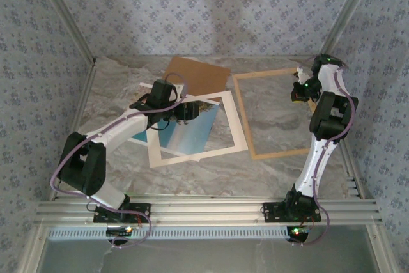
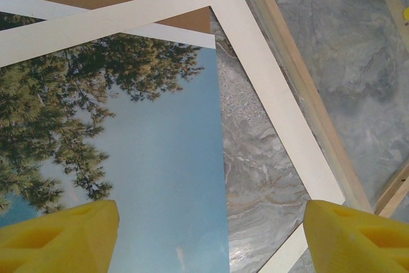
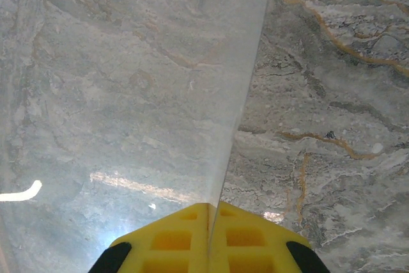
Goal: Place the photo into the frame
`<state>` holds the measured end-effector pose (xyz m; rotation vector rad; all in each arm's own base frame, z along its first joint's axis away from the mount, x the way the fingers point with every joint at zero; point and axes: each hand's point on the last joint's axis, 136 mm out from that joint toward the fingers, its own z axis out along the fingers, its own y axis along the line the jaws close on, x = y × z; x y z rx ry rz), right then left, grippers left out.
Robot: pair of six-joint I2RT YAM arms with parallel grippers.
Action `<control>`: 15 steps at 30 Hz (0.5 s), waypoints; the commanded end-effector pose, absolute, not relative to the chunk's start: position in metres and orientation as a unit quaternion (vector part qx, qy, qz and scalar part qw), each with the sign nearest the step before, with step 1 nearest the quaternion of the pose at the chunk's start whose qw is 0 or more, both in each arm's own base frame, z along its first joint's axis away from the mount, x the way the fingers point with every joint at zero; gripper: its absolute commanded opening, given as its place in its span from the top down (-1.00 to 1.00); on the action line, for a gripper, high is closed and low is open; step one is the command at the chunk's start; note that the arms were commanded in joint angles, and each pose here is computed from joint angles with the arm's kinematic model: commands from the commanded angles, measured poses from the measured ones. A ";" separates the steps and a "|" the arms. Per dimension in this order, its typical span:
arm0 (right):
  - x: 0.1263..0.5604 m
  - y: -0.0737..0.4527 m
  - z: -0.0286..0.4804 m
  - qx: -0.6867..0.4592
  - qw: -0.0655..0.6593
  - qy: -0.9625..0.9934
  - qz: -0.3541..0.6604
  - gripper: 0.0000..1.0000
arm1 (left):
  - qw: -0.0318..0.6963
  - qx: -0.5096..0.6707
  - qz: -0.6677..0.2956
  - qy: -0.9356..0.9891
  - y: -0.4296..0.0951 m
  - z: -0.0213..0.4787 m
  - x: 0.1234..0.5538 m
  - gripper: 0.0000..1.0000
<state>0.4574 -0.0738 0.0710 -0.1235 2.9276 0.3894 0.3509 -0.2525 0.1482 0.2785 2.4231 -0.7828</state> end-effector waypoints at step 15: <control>0.485 -0.038 0.206 0.020 0.297 0.908 0.294 1.00 | 0.306 0.199 -0.264 0.893 -0.332 0.137 0.339 -0.50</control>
